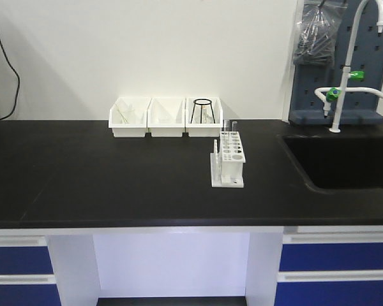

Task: Flip and reinsert test tube from rack
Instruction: 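Drive the base toward the white test-tube rack on the bench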

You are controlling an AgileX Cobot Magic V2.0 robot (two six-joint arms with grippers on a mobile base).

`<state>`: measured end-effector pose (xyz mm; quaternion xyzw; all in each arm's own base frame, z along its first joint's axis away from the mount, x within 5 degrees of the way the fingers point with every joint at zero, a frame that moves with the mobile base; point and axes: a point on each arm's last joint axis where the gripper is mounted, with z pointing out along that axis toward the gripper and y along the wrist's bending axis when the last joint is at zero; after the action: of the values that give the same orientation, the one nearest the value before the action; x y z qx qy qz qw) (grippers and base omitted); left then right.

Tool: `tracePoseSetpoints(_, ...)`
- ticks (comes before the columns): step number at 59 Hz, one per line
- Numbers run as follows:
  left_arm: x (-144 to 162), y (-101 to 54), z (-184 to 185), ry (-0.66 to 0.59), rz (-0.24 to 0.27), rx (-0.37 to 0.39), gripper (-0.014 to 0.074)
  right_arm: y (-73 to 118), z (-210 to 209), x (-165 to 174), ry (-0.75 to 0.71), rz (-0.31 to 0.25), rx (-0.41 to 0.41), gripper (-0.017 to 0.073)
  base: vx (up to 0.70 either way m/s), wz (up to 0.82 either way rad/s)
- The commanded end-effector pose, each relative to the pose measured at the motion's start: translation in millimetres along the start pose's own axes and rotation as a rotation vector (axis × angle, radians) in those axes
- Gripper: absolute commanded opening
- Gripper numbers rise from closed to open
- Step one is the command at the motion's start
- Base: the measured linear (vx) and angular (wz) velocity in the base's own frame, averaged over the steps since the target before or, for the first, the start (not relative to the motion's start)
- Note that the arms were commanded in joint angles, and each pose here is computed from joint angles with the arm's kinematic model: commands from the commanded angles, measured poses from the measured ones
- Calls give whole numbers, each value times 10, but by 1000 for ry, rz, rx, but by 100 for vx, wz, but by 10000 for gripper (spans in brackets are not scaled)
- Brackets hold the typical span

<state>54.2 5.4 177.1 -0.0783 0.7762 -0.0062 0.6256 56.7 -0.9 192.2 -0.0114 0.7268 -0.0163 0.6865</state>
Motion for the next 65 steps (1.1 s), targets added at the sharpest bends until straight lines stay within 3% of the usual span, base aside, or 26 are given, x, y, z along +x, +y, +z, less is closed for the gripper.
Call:
tracePoseSetpoints(1, -83, -17, -12, -97, -2, 23, -6, 2, -10, -77, -92, -8, 0, -8, 31, 9)
tracePoseSetpoints(65, -83, -17, -12, -97, -2, 23, -6, 2, -10, -77, -92, -8, 0, -8, 33, 8)
